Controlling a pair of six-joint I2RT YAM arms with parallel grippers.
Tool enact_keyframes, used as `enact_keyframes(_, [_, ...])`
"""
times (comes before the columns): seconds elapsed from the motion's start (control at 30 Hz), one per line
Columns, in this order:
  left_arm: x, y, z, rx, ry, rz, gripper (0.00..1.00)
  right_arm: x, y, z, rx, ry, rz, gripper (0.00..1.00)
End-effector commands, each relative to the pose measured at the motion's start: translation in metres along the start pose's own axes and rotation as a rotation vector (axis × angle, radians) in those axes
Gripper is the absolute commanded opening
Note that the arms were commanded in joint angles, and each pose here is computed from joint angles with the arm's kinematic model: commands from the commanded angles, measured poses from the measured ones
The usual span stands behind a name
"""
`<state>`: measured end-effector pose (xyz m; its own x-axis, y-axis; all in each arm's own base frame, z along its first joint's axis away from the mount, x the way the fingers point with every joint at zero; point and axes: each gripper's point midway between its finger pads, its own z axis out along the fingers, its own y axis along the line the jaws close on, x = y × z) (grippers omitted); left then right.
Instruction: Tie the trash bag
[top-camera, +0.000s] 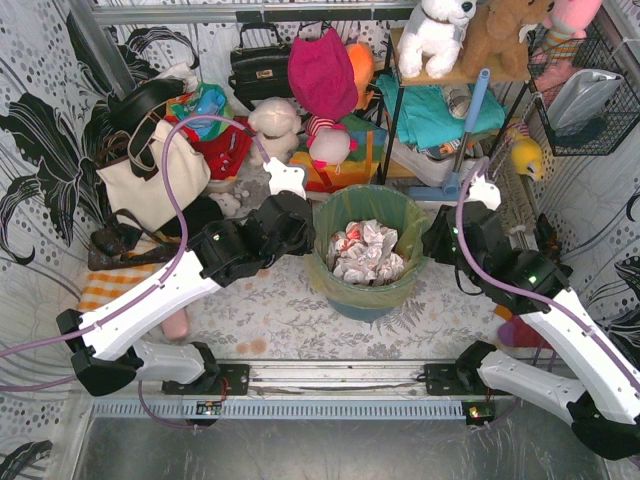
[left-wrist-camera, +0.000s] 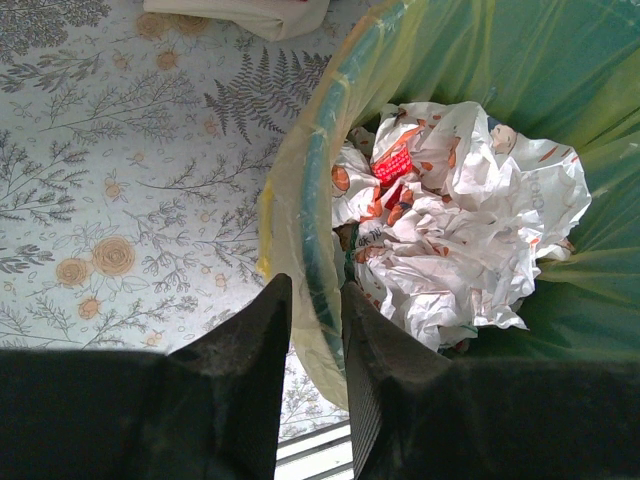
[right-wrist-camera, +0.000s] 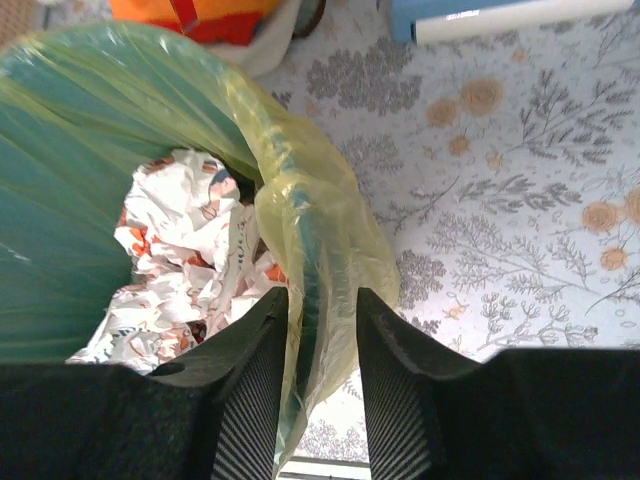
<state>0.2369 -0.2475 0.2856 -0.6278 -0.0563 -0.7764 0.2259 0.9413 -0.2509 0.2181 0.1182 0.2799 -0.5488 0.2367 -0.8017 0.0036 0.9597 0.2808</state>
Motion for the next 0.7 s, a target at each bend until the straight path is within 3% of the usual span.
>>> enact_keyframes(0.0, [-0.015, -0.006, 0.005, 0.031, -0.041, -0.01, 0.32, 0.009, 0.013, 0.013, -0.035, 0.021, 0.035, 0.33])
enact_keyframes(0.2, [-0.018, 0.004, 0.016, -0.001, -0.049, -0.002, 0.18, 0.003, 0.035, 0.031, -0.09, 0.011, 0.026, 0.2])
enact_keyframes(0.37, [-0.032, 0.019, 0.02, -0.029, -0.085, -0.028, 0.17, -0.006, 0.053, 0.048, -0.113, -0.011, -0.006, 0.15])
enact_keyframes(0.67, [-0.038, 0.039, 0.021, -0.071, -0.103, -0.062, 0.2, -0.022, 0.081, 0.068, -0.173, -0.045, -0.067, 0.15])
